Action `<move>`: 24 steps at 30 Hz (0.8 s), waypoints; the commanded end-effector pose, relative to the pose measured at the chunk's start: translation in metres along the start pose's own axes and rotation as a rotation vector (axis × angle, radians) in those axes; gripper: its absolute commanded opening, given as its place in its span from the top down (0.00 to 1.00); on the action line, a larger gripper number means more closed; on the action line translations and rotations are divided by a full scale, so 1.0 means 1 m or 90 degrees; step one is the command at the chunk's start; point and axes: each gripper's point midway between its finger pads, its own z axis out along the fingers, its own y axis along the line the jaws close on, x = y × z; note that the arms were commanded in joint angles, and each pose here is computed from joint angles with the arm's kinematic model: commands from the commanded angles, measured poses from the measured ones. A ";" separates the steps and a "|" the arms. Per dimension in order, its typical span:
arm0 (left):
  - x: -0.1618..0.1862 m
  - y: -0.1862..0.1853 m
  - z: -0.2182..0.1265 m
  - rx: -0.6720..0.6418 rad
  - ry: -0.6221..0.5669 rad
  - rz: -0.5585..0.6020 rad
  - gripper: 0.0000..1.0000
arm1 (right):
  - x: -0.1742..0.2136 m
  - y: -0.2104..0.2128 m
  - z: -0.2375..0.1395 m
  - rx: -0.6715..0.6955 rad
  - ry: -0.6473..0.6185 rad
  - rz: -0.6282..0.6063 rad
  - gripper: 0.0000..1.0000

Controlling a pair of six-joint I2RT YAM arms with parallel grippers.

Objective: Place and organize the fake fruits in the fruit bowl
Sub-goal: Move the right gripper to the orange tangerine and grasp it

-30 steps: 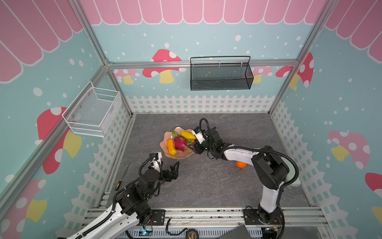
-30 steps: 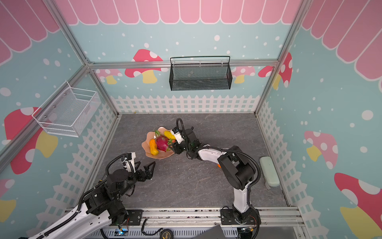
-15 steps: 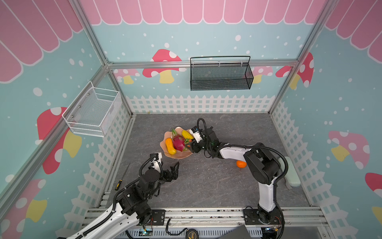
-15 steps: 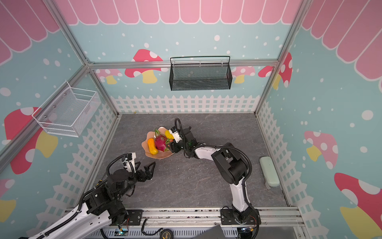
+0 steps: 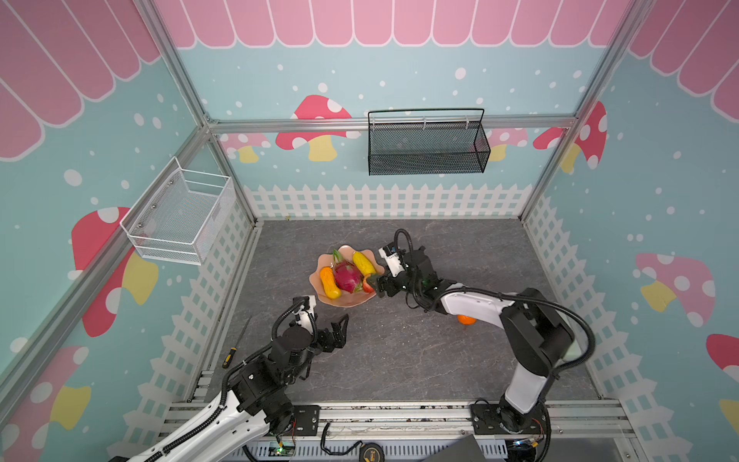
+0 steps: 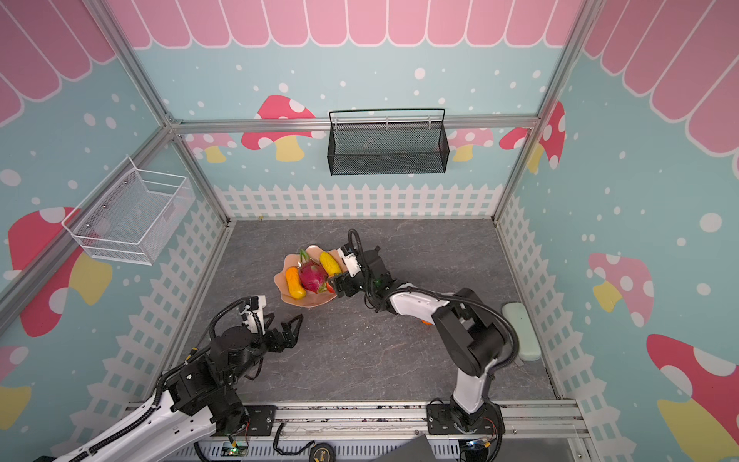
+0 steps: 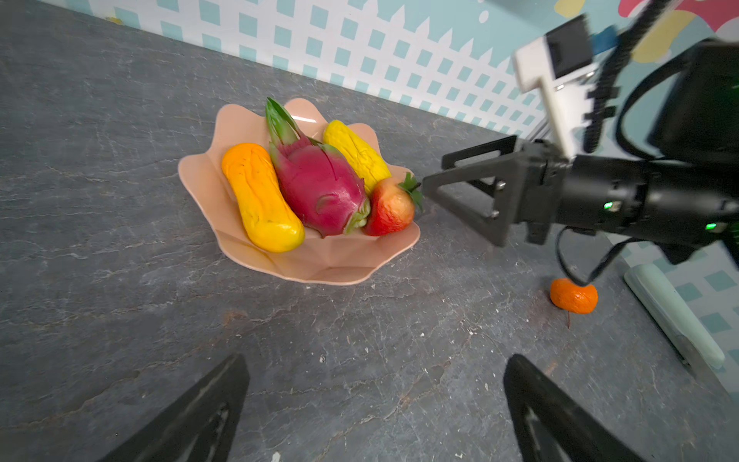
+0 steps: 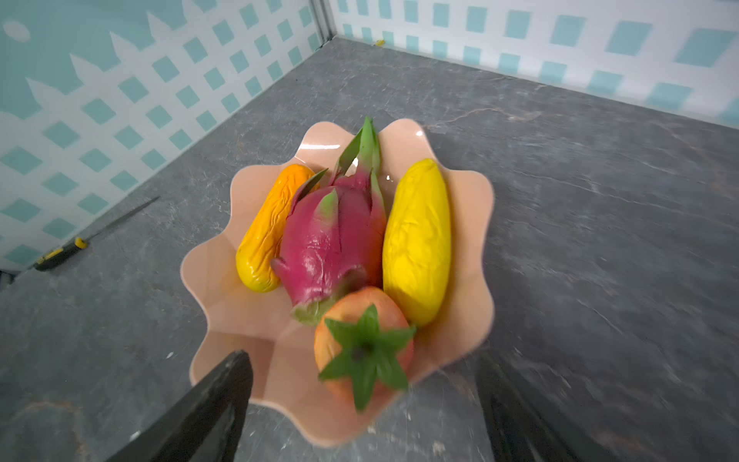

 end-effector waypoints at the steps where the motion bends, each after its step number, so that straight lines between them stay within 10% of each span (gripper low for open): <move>1: 0.015 -0.028 0.007 0.104 0.035 0.013 0.01 | 0.026 -0.074 -0.059 0.215 0.030 0.115 0.07; 9: 0.042 -0.087 0.045 0.199 0.099 0.065 0.01 | 0.140 -0.152 -0.176 0.431 0.149 0.320 0.03; 24: 0.058 -0.114 0.065 0.198 0.126 0.078 0.01 | 0.187 -0.148 -0.189 0.440 0.198 0.349 0.10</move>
